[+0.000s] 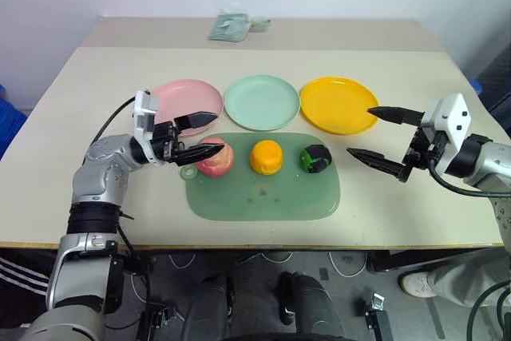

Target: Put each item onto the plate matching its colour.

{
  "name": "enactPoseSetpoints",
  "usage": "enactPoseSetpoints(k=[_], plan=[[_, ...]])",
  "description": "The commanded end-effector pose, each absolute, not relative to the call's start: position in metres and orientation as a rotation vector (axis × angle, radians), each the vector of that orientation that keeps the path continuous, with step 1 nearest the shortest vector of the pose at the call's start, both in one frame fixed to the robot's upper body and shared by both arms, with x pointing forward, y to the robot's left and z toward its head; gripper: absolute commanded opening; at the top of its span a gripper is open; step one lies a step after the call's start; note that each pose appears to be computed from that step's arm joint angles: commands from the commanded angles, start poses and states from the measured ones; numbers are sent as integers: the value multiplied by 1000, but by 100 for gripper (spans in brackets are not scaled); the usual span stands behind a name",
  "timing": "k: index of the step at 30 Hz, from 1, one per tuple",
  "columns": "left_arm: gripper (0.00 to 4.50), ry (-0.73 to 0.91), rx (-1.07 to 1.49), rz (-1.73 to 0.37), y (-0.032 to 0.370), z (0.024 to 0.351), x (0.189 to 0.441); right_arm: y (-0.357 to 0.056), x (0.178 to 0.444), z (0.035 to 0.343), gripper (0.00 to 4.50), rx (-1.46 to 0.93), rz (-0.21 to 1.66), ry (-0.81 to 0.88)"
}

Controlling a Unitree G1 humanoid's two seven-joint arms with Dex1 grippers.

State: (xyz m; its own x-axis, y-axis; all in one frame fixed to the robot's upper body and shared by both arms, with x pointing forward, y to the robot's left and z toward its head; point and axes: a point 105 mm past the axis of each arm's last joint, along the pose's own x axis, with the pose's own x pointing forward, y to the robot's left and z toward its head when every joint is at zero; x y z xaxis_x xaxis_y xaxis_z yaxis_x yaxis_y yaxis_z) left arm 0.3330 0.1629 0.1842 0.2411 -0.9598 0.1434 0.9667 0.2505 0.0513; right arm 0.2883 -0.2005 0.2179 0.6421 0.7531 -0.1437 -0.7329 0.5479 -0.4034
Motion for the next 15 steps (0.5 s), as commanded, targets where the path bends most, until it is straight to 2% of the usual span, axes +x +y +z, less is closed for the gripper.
enactPoseSetpoints(k=[1,9,15], plan=[[450,-216,9,-1322,163,197,334,-195,284,230,444,-490,889,-89],[450,-177,-26,-1350,175,203,328,-192,283,234,444,-497,907,-93],[450,-152,2,-1322,189,209,330,-173,279,238,444,-464,1014,-93]])
